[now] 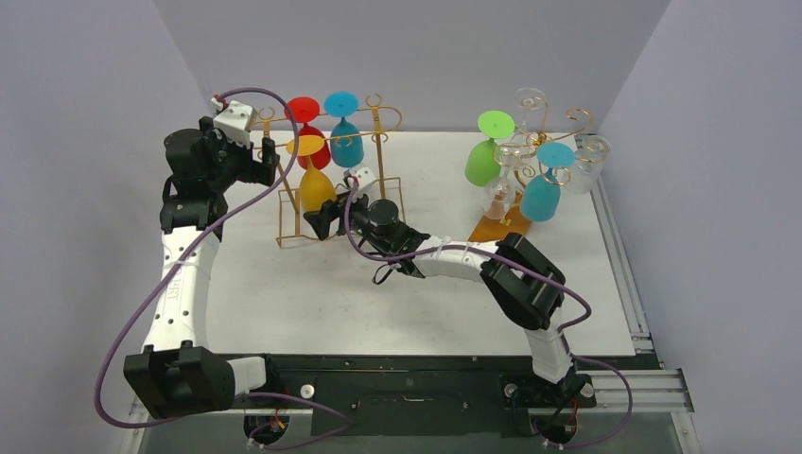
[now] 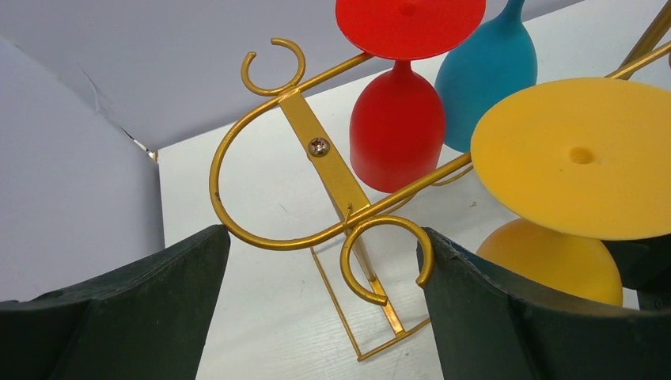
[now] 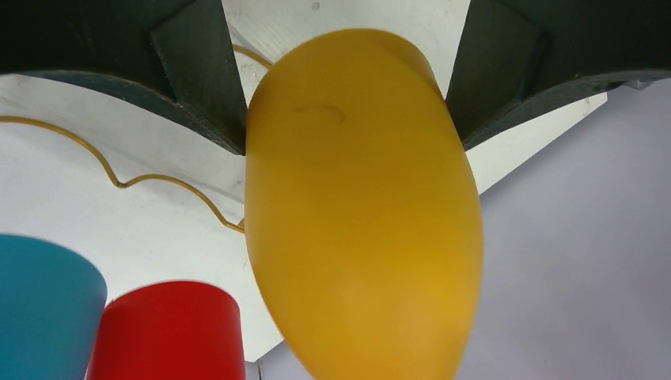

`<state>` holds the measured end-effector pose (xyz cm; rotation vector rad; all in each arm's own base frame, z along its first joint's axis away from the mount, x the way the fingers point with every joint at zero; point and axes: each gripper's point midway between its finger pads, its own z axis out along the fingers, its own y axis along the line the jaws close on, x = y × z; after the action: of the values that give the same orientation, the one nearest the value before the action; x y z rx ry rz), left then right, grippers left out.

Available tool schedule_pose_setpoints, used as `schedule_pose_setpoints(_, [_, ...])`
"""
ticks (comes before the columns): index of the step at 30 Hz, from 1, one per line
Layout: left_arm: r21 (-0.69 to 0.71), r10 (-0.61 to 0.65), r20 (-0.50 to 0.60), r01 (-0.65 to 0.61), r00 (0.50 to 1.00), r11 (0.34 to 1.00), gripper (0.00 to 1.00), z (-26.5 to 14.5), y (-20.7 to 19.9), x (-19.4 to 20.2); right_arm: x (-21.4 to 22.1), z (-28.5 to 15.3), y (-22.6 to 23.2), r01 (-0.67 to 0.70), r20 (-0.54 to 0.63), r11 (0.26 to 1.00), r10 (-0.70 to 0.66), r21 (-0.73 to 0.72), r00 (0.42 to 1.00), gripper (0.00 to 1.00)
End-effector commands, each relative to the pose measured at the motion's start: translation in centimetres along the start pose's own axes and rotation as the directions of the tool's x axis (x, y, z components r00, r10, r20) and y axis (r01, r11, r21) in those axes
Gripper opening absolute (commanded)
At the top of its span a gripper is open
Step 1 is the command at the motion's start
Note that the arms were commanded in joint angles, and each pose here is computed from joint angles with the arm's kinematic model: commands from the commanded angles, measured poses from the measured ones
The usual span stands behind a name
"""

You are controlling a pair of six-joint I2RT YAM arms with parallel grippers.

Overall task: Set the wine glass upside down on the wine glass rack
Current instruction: Turn the wine glass upside down at the wine rack, then reset both arms

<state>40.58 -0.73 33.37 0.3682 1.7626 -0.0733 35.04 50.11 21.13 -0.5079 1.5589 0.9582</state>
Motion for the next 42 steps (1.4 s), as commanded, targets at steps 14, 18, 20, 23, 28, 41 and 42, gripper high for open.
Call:
schedule_pose_setpoints(14, [-0.041, -0.008, 0.084, 0.012, 0.996, 0.999, 0.97, -1.7, 0.5, -3.2, 8.8, -8.0, -0.4, 0.068, -0.156, 0.996, -0.058, 0.054, 0.986, 0.82])
schedule_pose_setpoints(18, [-0.021, -0.031, 0.084, 0.033, 0.996, 0.999, 0.96, -3.6, 0.0, -3.7, 7.3, -11.8, -0.8, 0.11, -0.158, 0.989, -0.093, 0.099, 0.983, 0.83])
schedule_pose_setpoints(20, [-0.013, -0.037, 0.064, 0.038, 0.997, 0.999, 0.96, -4.8, -0.3, -3.5, 6.6, -14.0, -1.7, 0.136, -0.178, 0.98, -0.109, 0.144, 0.978, 0.83])
schedule_pose_setpoints(23, [-0.024, -0.052, 0.027, 0.053, 0.998, 0.998, 0.96, -6.7, -0.4, -2.8, 5.1, -17.0, -3.5, 0.156, -0.198, 0.963, -0.112, 0.218, 0.974, 0.83])
schedule_pose_setpoints(28, [-0.029, -0.088, -0.039, 0.087, 0.995, 0.996, 0.96, -9.7, -1.4, 1.2, 2.4, -22.7, -8.4, 0.061, -0.164, 0.912, 0.008, 0.406, 0.986, 0.83])
schedule_pose_setpoints(41, [-0.074, -0.246, -0.091, 0.24, 0.965, 0.968, 0.96, -9.0, -4.5, 17.2, -4.9, -44.4, -22.3, -0.139, 0.182, 0.258, -0.149, 0.956, 0.972, 0.95])
schedule_pose_setpoints(42, [-0.074, -0.25, -0.087, 0.244, 0.964, 0.967, 0.96, -8.7, -4.6, 17.9, -4.6, -46.0, -23.1, -0.155, 0.188, 0.182, -0.176, 0.971, 0.966, 0.95])
